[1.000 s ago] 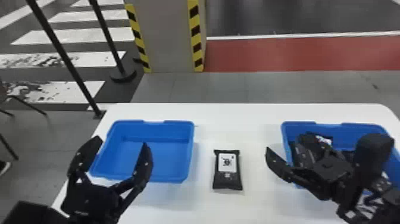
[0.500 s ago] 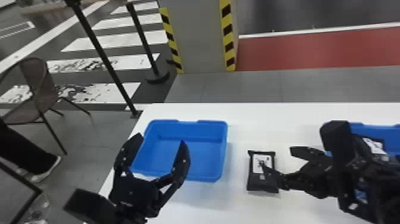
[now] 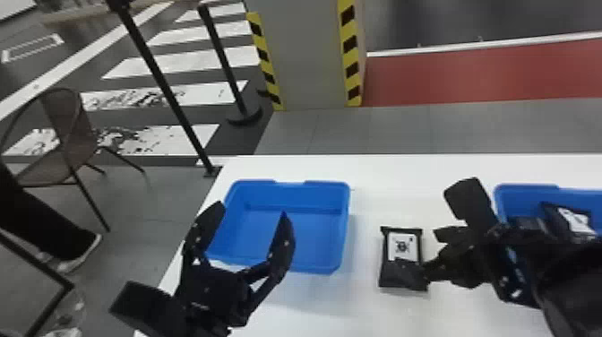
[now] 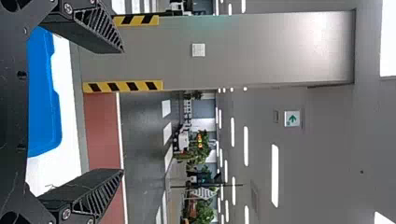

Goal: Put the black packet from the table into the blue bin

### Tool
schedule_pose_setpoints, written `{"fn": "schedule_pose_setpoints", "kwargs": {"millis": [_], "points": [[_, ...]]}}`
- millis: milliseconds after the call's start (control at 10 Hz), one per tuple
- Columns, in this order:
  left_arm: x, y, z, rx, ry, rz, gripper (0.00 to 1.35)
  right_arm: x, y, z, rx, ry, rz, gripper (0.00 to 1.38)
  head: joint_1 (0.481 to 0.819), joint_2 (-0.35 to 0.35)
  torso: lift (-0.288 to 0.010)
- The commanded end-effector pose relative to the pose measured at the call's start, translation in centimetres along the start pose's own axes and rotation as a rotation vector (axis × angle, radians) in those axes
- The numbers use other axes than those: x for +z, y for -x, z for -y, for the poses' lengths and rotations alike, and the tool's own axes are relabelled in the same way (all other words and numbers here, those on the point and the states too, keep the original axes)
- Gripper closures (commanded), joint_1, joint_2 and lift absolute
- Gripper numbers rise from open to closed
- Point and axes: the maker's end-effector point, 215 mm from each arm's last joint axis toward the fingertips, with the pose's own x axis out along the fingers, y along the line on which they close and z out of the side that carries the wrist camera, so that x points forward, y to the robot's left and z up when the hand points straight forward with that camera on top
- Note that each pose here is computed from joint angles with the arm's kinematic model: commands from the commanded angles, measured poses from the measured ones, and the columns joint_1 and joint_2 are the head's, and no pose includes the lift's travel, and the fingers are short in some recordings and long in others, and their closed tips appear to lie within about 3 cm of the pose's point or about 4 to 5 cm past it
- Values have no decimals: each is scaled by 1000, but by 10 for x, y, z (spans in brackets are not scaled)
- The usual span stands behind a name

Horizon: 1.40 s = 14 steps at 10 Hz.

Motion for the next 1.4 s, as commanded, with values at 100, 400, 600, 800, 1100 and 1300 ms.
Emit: {"fn": "schedule_pose_setpoints", "kwargs": {"millis": [100, 400, 600, 800, 1100, 1300], "points": [[-4, 0, 3, -7, 5, -13, 116, -12, -14, 12, -13, 13, -69, 75, 695, 301, -110], [-5, -3, 6, -12, 5, -15, 116, -16, -36, 1, 34, 33, -89, 62, 695, 295, -110], [-6, -3, 6, -11, 8, -20, 116, -17, -46, -8, 60, 56, -94, 62, 695, 308, -110], [-6, -3, 6, -11, 12, -19, 116, -21, -52, 1, 35, 85, -106, 245, 695, 323, -110], [-6, -3, 4, -9, 18, -21, 116, -38, -55, 7, 24, 59, -138, 888, 695, 309, -110], [-6, -3, 4, -10, 15, -19, 116, -31, -55, 1, 26, 72, -122, 930, 695, 310, -110]]}}
